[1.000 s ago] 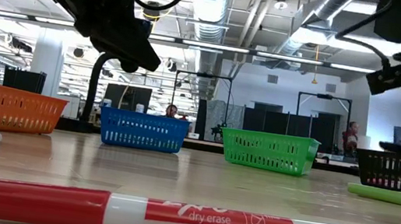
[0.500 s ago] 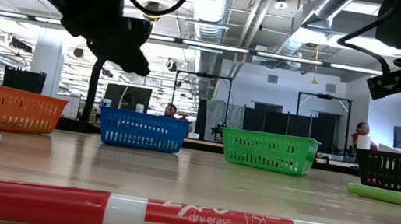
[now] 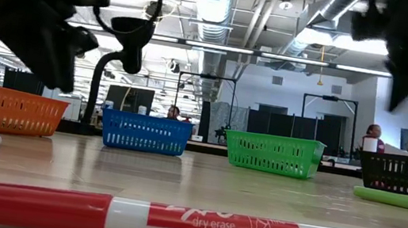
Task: Pick & Place Markers
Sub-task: Put the large light blue marker pen into the green basket
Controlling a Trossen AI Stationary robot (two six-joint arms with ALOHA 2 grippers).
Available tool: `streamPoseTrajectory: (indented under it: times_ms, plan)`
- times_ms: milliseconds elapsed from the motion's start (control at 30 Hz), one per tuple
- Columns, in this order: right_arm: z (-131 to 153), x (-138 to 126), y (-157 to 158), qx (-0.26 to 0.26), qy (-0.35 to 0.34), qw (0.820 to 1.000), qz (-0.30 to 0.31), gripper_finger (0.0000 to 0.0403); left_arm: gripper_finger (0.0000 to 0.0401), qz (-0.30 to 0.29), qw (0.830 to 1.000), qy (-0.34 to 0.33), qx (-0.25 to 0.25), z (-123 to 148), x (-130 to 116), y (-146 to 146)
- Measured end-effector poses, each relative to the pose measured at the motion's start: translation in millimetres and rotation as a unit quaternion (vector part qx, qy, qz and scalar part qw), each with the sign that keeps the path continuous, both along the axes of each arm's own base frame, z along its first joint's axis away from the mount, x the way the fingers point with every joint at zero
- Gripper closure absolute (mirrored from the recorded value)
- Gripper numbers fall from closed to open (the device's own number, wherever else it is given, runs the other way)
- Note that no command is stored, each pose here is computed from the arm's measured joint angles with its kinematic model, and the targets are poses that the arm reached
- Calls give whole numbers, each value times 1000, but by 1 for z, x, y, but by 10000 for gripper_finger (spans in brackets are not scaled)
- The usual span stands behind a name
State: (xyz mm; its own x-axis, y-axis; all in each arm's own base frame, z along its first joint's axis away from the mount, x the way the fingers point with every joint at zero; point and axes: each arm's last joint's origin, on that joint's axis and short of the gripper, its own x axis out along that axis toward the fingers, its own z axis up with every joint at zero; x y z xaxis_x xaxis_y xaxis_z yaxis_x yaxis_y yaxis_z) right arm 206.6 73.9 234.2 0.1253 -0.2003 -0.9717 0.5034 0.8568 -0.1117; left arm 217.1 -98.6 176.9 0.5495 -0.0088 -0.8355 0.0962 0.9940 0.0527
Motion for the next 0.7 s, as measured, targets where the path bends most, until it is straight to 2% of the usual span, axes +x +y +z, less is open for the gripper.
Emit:
streamPoseTrajectory:
  times_ms: [167,300,400,633,700]
  plan:
    - [16,21,11,-19,-119,992,45,226,284,-21,999,27,-19,2,-10,-5]
    - [18,39,23,-37,-204,974,87,234,273,-43,998,52,-12,-8,-11,-15]
    - [15,53,32,-59,-241,960,126,239,262,-54,996,76,1,-18,-12,-21]
    - [-3,81,43,-111,-255,930,243,243,250,-47,994,99,27,-32,-10,-21]
    - [-10,86,43,-123,-241,926,262,242,250,-46,993,107,32,-36,-10,-21]
